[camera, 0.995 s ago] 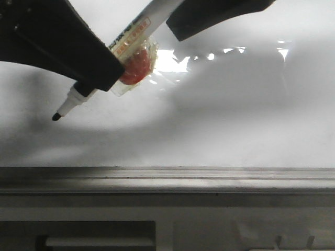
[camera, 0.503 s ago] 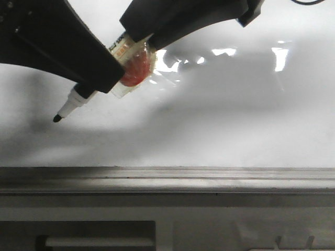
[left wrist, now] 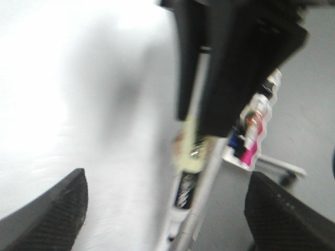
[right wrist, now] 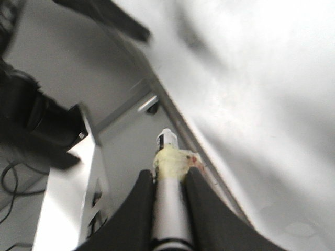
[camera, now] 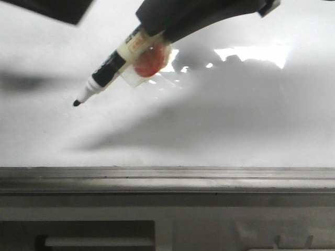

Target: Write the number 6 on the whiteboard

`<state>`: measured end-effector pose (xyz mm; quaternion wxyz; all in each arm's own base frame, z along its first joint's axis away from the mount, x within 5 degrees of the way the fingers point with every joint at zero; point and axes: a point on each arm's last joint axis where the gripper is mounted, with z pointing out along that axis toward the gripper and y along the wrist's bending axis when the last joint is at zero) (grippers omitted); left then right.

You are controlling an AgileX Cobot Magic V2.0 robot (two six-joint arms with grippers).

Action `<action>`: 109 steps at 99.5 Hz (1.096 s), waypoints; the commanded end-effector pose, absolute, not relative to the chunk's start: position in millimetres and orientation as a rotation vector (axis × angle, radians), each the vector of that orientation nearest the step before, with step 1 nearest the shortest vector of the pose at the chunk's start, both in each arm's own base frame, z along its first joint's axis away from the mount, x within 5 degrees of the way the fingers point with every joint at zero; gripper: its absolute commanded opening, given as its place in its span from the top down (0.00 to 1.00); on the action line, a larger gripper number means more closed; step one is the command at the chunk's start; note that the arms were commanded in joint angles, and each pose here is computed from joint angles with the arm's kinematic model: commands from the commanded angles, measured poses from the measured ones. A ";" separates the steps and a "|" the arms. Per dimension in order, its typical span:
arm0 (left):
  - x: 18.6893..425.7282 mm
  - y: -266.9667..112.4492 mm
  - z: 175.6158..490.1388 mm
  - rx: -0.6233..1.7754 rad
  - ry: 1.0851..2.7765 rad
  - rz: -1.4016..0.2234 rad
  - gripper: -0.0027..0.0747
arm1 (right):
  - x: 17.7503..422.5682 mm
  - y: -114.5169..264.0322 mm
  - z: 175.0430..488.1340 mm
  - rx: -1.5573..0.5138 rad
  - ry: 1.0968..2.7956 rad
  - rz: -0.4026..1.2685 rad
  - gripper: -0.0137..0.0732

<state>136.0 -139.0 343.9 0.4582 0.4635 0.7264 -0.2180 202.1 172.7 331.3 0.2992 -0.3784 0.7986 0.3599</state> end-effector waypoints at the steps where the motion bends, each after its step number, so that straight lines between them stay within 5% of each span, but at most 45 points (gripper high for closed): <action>1: 131.4 -119.7 373.4 0.947 1.707 -0.537 0.30 | 187.3 161.3 355.7 -0.909 1.978 0.923 0.90; 30: 112.5 -67.2 367.7 0.596 1.660 -0.410 0.33 | 162.9 126.9 368.9 -0.659 1.794 0.743 0.90; 66: 105.6 -58.2 362.6 0.543 1.659 -0.380 0.33 | 181.8 118.3 369.6 -0.477 1.732 0.607 0.90; 109: 105.7 -58.1 362.8 0.542 1.658 -0.379 0.33 | 195.7 147.6 314.7 -0.755 2.041 0.729 0.90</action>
